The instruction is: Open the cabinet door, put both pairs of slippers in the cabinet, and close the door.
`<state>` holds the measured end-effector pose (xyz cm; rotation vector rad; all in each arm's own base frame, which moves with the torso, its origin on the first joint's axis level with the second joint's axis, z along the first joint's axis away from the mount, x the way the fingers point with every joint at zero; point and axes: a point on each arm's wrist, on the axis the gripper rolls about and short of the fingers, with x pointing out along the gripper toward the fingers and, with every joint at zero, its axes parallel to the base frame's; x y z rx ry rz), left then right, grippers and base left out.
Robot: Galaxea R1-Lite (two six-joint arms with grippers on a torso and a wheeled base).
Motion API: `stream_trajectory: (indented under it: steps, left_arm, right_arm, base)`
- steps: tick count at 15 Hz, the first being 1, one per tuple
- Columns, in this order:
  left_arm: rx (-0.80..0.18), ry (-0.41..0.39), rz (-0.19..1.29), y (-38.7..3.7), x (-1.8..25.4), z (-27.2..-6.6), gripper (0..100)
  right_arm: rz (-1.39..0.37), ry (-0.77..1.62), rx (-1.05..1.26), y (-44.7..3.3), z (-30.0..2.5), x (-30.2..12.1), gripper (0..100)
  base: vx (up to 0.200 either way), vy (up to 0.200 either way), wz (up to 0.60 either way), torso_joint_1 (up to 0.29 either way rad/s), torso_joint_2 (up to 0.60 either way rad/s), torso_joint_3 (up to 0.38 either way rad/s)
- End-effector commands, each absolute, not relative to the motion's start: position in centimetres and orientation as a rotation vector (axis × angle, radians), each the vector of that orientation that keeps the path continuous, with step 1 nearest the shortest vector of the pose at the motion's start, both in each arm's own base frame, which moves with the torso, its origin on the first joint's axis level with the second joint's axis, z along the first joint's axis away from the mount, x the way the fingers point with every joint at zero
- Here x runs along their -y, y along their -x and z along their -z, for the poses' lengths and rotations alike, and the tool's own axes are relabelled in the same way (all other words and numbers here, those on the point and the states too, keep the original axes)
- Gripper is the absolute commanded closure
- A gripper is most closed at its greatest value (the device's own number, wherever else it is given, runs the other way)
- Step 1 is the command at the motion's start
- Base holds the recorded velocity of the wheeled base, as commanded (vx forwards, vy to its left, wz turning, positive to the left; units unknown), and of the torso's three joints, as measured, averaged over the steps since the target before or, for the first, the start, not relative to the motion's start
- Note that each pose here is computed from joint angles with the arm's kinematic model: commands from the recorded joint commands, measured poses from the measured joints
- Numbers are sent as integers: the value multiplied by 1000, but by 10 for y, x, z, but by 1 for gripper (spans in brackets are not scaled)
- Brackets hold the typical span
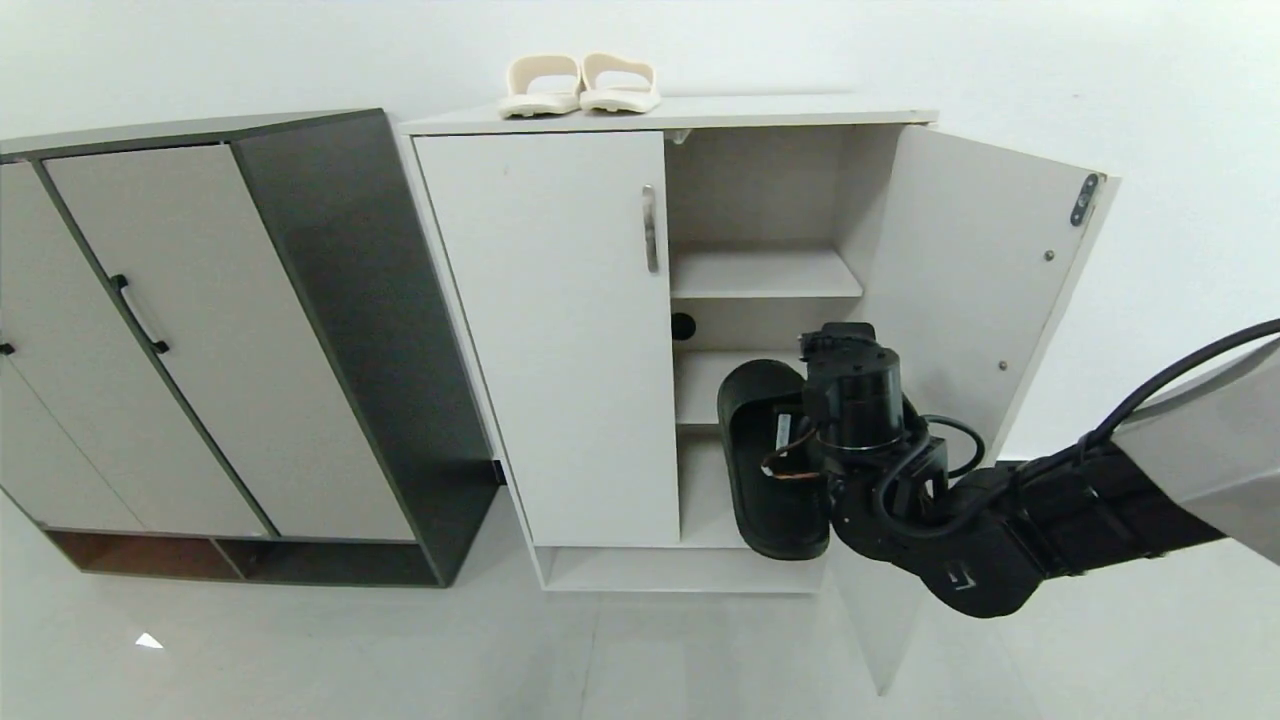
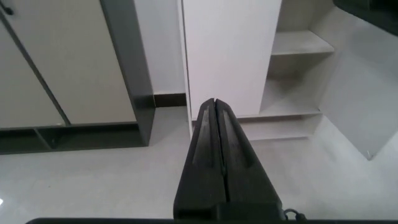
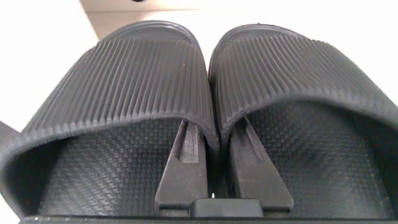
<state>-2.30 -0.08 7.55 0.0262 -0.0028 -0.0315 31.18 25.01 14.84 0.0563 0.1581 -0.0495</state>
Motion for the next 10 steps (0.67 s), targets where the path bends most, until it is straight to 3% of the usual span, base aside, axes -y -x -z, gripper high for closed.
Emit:
stream_trajectory:
  steps: [1,10]
  left_arm:
    - [-1,-26,32,23,1,-76,100]
    - [-1,-9,32,23,1,-76,100]
  right_arm:
    - [55,-48,-172,-321,-135,-257,100]
    - [140,-37,-187,-346,-121,-238,100]
  base:
    - [0,0,0,0,0,0]
    - [0,0,0,0,0,0]
